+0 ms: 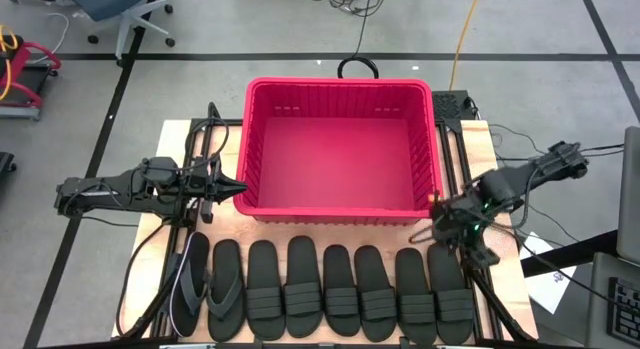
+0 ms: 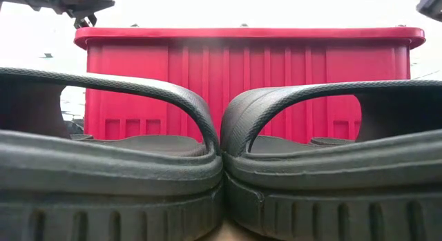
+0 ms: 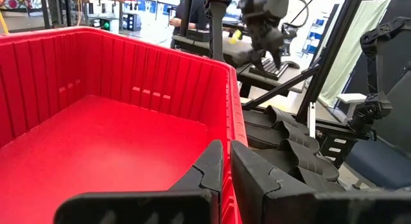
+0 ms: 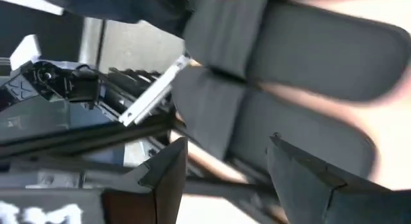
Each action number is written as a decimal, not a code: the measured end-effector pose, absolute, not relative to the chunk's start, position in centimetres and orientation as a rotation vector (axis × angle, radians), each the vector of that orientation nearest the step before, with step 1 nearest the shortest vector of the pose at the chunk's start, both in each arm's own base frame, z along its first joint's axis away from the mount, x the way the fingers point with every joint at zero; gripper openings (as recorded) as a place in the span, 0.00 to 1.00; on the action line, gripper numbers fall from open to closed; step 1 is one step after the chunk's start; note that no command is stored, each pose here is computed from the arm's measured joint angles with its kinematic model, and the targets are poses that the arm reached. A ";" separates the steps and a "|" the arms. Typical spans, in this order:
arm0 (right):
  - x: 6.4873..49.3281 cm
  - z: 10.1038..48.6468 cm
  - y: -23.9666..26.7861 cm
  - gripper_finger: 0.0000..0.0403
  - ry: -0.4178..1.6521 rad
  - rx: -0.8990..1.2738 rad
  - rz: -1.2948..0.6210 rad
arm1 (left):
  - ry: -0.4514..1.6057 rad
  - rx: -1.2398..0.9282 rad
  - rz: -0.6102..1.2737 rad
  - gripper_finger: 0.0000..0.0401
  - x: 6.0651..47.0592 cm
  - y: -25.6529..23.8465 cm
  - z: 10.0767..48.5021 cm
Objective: Pick and place slides into bin
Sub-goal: Put the black slide into the red bin
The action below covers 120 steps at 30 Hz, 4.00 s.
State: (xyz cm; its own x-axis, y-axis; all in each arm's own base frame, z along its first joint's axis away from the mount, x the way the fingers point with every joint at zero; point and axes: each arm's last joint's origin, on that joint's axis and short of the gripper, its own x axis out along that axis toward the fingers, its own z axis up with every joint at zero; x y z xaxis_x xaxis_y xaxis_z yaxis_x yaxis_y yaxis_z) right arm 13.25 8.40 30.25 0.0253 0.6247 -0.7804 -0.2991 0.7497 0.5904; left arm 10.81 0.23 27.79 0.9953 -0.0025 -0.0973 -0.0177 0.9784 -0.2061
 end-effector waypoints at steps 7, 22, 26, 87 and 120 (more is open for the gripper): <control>13.3 25.9 11.6 0.50 1.355 0.348 0.794 | 0.097 -0.208 0.008 0.06 10.8 0.2 27.8; 11.5 17.4 12.8 0.50 1.488 0.654 0.549 | 0.097 -0.208 0.008 0.06 10.8 0.2 27.8; 11.0 17.1 13.6 0.50 1.509 0.696 0.617 | 0.098 -0.208 0.008 0.06 10.8 0.2 27.8; 11.2 27.4 14.5 0.01 1.161 0.746 0.774 | 0.098 -0.208 0.007 0.06 10.8 0.2 27.8; 13.4 47.2 -3.3 0.01 0.964 -0.245 -0.149 | 0.098 -0.209 0.007 0.06 10.8 0.2 27.8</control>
